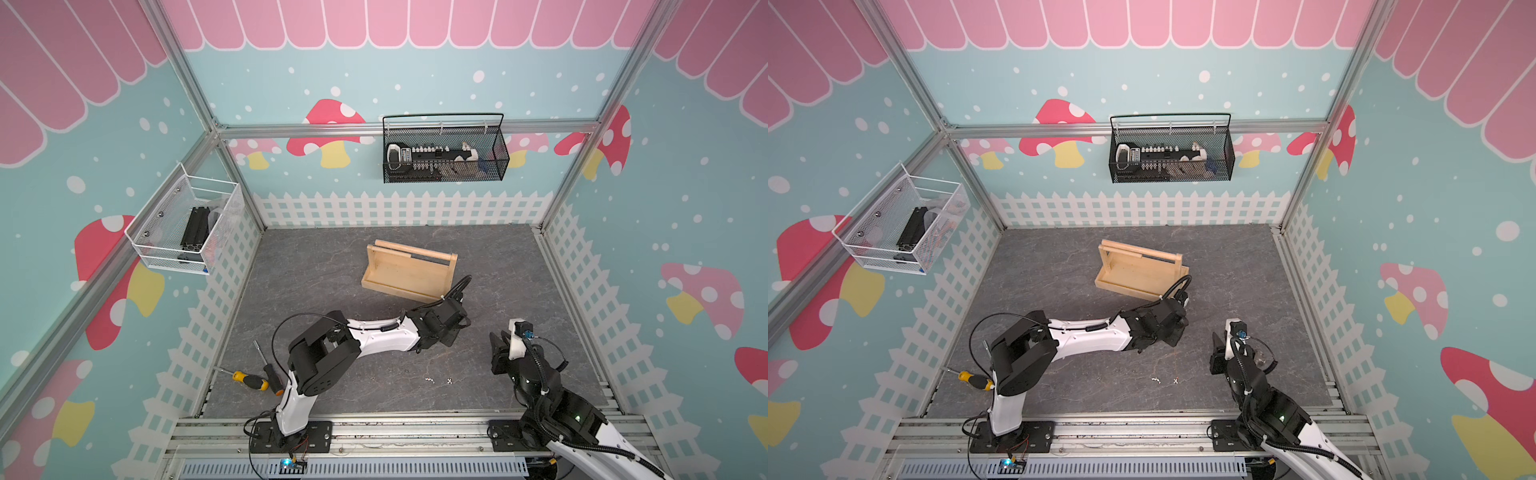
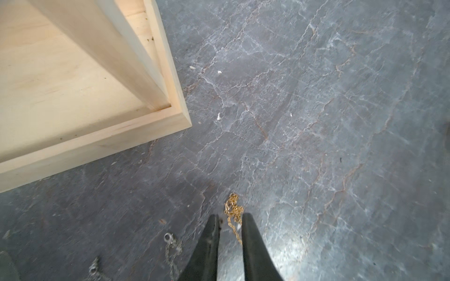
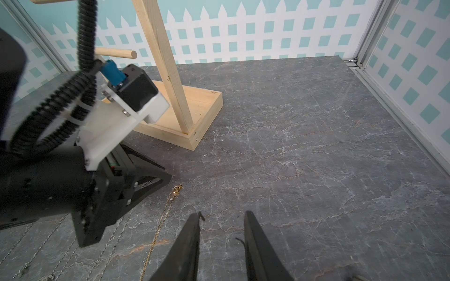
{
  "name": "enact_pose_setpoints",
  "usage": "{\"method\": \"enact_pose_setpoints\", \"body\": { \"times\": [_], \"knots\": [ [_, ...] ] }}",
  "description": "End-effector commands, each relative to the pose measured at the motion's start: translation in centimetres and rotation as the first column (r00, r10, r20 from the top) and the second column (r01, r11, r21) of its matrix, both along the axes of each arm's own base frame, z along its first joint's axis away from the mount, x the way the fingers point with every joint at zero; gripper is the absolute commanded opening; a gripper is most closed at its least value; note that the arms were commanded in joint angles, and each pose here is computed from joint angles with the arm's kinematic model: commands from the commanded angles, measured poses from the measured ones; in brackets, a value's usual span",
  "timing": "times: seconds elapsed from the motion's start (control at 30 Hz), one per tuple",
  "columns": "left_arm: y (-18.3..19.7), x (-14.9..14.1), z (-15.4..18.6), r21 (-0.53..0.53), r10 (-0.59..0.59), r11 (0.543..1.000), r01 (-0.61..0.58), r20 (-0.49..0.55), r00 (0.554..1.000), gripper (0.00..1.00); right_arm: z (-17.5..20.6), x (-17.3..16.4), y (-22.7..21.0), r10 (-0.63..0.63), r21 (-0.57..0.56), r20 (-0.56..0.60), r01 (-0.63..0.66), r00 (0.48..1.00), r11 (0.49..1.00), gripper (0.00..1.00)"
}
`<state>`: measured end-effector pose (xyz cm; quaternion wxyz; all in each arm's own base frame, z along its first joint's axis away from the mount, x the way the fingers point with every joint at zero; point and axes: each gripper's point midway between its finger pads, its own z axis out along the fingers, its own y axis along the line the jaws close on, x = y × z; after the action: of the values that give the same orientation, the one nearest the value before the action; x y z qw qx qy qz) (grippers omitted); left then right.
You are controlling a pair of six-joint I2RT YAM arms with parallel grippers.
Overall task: Take the necklace off the jewelry display stand
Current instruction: Place the necklace at the center of the board.
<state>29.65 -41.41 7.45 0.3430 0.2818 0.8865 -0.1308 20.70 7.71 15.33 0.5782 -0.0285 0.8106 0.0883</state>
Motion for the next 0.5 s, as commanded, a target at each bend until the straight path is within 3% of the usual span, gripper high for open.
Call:
{"method": "enact_pose_setpoints", "body": {
  "times": [0.0,0.13,0.23,0.47],
  "knots": [
    [1.7,0.7,5.3,-0.161,0.059,0.986,-0.047,0.068,0.996,0.22,-0.2,0.2,0.0,-0.009,-0.008,-0.001,0.009,1.0,1.0,0.32],
    [6.5,0.7,9.6,-0.334,0.133,0.938,-0.09,0.108,0.985,0.41,-0.4,0.4,0.4,0.006,-0.014,-0.008,-0.006,1.0,1.0,0.35],
    [11.0,0.7,11.5,-0.379,0.216,0.913,-0.15,0.139,0.966,0.62,-0.7,0.5,0.8,0.015,-0.026,-0.02,-0.015,1.0,1.0,0.4],
    [17.2,-1.4,14.0,-0.487,0.313,0.847,-0.214,0.13,0.941,0.71,-0.6,0.6,0.6,0.0,-0.024,-0.016,-0.001,1.0,1.0,0.49]
  ]
}}
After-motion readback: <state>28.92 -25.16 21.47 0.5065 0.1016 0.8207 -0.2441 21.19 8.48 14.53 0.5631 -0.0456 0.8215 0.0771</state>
